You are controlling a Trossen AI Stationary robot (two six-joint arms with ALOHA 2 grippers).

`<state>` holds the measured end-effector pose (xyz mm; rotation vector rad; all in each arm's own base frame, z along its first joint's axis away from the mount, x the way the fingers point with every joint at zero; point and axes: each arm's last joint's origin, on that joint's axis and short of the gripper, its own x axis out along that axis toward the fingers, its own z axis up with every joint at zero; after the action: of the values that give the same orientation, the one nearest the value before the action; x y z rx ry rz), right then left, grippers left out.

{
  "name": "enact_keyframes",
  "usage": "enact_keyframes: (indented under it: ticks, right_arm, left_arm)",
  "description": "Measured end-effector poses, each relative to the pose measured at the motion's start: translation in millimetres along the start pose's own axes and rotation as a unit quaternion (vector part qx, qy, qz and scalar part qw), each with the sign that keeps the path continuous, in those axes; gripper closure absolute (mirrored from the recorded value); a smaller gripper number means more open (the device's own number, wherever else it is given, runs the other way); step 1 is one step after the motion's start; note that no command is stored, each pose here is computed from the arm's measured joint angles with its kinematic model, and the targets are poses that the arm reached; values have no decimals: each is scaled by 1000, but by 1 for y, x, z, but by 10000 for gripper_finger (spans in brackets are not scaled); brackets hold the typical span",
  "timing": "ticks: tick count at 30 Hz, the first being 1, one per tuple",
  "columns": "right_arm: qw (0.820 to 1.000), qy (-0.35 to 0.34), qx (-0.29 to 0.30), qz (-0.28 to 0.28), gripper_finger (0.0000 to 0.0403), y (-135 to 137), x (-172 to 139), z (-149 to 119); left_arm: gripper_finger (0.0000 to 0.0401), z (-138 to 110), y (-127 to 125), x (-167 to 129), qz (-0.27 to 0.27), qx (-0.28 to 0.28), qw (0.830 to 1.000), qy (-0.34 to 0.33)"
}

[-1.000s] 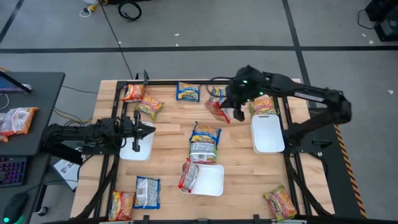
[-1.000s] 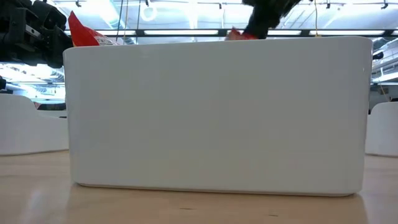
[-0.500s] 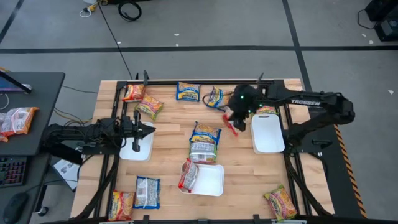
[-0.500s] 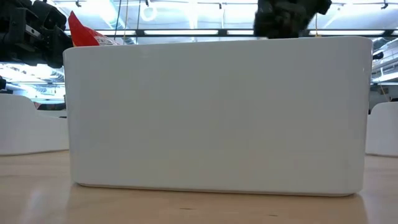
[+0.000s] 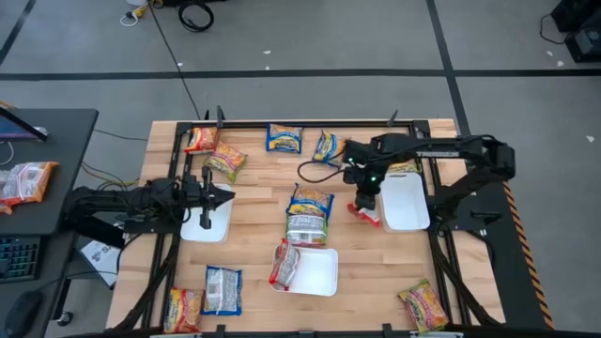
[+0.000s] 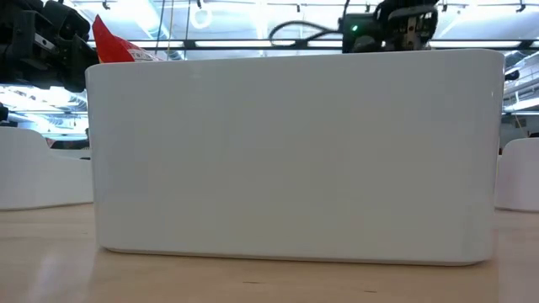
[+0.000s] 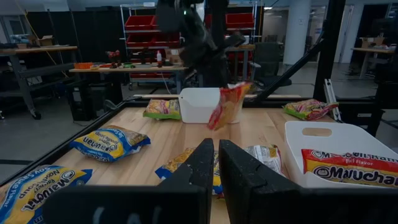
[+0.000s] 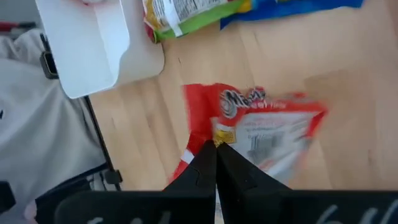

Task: Sort Maruchan noodles
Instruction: Put the top right red noodle pack into the bottom white bin

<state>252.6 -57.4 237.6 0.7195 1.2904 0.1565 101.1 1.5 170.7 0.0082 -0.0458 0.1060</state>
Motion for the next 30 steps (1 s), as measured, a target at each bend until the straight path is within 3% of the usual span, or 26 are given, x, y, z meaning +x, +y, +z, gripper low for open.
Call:
enact_keyframes:
  ticks: [8, 15, 19, 23, 27, 30]
  right_arm:
    - [993, -91, 7, -72, 392, -37, 31, 49]
    - [975, -179, -98, -84, 325, -48, 29, 83]
    - [951, -229, -179, -107, 270, -34, 12, 94]
    - [913, -242, -295, -142, 222, -3, -5, 90]
    - [857, -189, -440, -189, 202, 32, -1, 68]
    - [827, -98, -503, -230, 203, 47, 17, 51]
  left_arm:
    - [369, 0, 0, 0, 0, 0, 1000, 0]
    - [369, 0, 0, 0, 0, 0, 1000, 0]
    - [369, 0, 0, 0, 0, 0, 1000, 0]
    - [369, 0, 0, 0, 0, 0, 1000, 0]
    - [369, 0, 0, 0, 0, 0, 1000, 0]
    - [369, 0, 0, 0, 0, 0, 1000, 0]
